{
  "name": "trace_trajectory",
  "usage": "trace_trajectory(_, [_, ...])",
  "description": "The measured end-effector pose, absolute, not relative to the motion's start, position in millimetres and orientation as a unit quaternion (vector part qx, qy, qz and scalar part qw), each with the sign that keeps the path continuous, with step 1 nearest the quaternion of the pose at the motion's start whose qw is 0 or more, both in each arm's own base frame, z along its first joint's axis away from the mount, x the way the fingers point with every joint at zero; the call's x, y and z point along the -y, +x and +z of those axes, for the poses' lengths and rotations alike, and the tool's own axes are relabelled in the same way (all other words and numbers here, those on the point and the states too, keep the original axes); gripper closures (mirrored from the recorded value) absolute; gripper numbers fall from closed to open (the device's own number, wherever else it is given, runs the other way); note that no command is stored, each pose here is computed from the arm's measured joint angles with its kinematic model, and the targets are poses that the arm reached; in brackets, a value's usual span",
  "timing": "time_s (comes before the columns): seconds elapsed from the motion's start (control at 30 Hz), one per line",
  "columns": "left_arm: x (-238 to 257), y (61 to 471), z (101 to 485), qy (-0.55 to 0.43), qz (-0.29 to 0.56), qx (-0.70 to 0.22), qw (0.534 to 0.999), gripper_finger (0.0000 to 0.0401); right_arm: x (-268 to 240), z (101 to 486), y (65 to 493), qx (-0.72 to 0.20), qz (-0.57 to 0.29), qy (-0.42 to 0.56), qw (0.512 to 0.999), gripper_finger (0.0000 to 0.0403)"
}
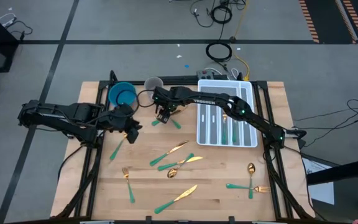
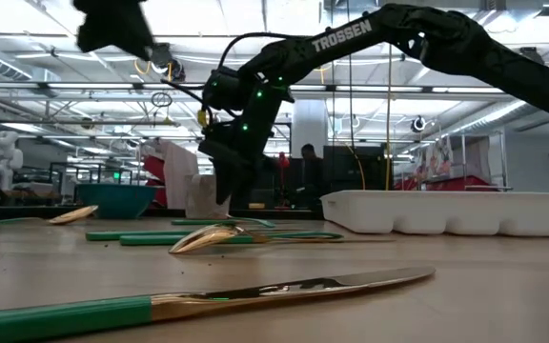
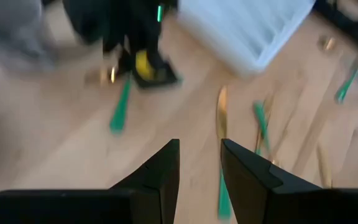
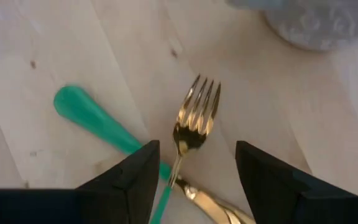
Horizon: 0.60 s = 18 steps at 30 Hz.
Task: Sort silverware
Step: Put the green fork into the white cutlery tray
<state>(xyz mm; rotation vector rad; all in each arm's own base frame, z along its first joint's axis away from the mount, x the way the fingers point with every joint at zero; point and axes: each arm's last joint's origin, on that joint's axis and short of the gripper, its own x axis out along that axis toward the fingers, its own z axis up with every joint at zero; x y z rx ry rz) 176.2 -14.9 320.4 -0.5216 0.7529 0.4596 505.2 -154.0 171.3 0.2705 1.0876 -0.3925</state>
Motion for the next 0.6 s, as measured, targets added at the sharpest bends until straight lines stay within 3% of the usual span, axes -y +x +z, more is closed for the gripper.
trace_trajectory(0.13, [17,162,317,-0.249,0.254,-0.384,0.852,0.0278,154,172,507,-0.502,-0.185,0.127,0.836,0.0204])
trace_trajectory(0.6, [14,151,326,-0.251,0.277,-0.337,0.864,0.0278,149,149,511,-0.526,-0.197,0.112,0.820,0.0214])
